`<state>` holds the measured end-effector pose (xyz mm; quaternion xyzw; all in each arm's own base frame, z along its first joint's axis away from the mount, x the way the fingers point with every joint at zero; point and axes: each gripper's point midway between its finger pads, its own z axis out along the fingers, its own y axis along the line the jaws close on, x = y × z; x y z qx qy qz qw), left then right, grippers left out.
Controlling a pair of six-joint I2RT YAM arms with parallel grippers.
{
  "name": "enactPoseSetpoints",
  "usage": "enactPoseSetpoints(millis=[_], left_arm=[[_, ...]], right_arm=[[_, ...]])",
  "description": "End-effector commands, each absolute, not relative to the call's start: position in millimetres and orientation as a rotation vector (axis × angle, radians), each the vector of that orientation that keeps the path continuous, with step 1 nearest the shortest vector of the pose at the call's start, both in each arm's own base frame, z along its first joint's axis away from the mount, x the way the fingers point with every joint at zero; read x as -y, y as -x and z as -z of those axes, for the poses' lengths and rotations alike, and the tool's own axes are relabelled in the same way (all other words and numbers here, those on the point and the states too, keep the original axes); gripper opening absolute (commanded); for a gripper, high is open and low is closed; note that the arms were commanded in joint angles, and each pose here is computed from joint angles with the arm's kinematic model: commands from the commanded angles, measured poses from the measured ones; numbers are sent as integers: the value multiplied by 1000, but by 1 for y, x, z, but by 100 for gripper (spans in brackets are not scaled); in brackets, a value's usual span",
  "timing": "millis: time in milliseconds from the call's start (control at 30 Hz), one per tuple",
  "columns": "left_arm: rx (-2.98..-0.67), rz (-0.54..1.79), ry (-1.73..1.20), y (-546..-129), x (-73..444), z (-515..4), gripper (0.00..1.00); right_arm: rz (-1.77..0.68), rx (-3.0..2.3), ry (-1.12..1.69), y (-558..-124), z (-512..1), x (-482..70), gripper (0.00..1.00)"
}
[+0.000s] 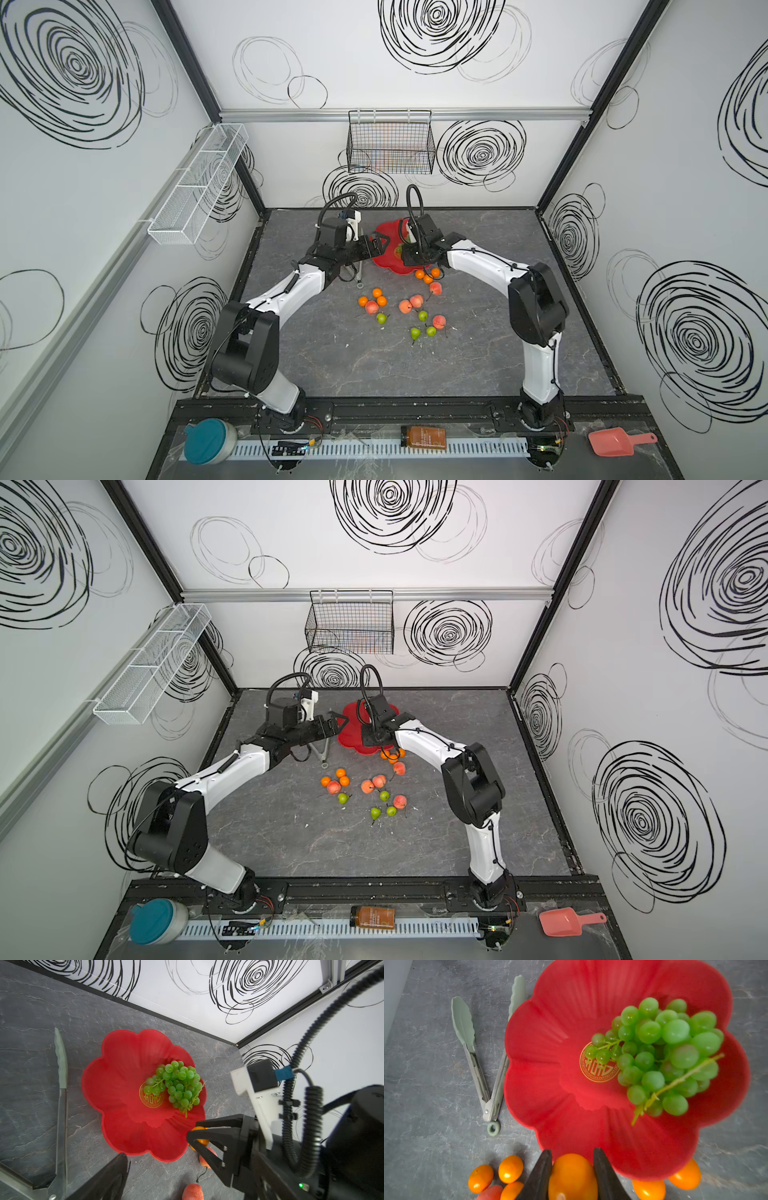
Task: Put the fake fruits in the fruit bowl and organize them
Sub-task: 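Carry the orange tomato over the red bowl with the right gripper, then lower the tomato into the bowl and open the right gripper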
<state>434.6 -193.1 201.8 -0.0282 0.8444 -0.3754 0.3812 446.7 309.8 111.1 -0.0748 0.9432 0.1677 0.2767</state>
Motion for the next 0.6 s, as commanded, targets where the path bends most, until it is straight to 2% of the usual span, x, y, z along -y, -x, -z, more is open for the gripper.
enactPoseSetpoints(millis=[0, 267, 567], left_arm=[[-2137, 998, 107, -443, 189, -198, 96], [-2131, 1032, 196, -451, 170, -192, 96], [-2154, 1089, 195, -450, 177, -186, 96]], right_arm=[[-386, -2586, 202, -451, -93, -311, 22], [-382, -2637, 193, -470, -61, -327, 22], [-341, -2672, 200, -475, -41, -327, 26]])
